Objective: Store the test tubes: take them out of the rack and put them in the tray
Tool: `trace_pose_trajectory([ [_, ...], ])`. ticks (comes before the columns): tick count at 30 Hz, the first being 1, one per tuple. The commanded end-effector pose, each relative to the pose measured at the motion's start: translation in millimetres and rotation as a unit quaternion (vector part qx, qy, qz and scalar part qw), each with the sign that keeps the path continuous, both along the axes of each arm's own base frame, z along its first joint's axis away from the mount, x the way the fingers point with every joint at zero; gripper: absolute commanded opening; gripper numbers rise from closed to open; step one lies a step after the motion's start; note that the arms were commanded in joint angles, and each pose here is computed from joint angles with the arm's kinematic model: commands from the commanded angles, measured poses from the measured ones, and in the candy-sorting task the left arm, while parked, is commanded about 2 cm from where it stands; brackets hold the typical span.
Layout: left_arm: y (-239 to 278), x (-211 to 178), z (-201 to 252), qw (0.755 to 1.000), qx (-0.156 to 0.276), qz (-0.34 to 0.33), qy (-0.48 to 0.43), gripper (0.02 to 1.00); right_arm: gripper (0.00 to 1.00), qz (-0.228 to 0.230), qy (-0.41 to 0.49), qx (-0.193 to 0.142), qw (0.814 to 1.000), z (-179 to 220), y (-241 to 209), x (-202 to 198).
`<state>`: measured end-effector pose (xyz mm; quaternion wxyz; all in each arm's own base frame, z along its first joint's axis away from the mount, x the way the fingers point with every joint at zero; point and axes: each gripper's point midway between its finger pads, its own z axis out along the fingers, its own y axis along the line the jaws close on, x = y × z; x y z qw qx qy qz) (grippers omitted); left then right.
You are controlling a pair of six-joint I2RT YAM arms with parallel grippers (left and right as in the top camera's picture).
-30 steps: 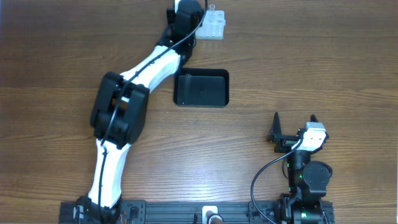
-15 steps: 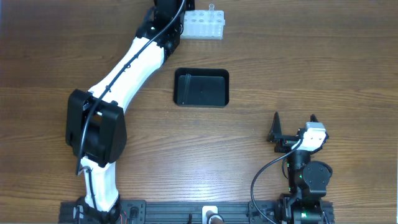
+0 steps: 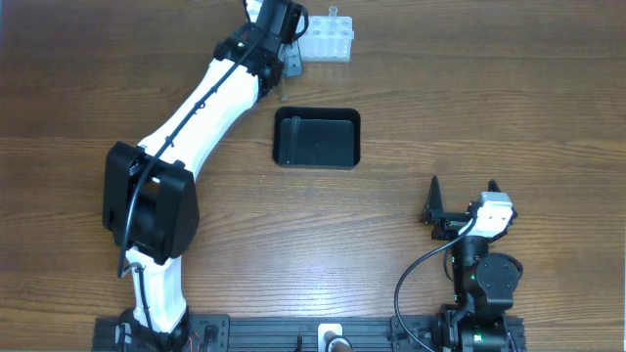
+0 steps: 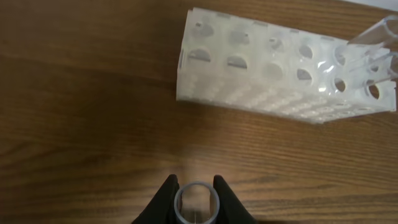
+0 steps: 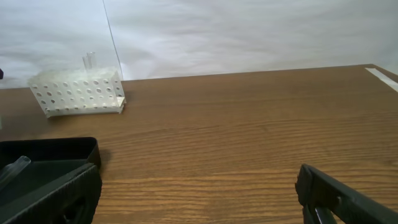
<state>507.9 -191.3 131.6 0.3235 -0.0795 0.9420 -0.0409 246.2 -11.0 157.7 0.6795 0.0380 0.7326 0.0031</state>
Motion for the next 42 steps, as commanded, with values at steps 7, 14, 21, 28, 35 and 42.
trace_pose_trajectory([
  [7,-22.9,-28.2,7.1,1.000,-0.002,-0.018,0.025,0.038,0.993,0.005,-0.001,0.004,1.000,-1.2,2.4,-0.2],
  [14,-31.4,-46.2,-16.5,0.996,0.039,-0.044,0.062,0.040,0.993,0.005,-0.001,0.004,1.000,-1.2,2.4,-0.2],
  [21,-29.4,-50.7,-43.9,0.992,0.056,-0.061,0.097,0.040,0.991,0.005,-0.001,0.004,1.000,-1.2,2.4,-0.2],
  [28,-26.6,-52.0,-52.4,0.987,0.076,-0.090,0.109,0.040,0.991,0.005,-0.001,0.004,1.000,-1.2,2.4,-0.2],
  [35,-21.9,-60.8,-57.0,0.982,0.094,-0.104,0.129,0.038,0.993,0.005,-0.001,0.004,1.000,-1.2,2.4,-0.2],
  [42,-21.9,-66.4,-75.8,0.977,0.102,-0.107,0.153,0.040,0.991,0.005,-0.001,0.004,1.000,-1.2,2.4,-0.2],
])
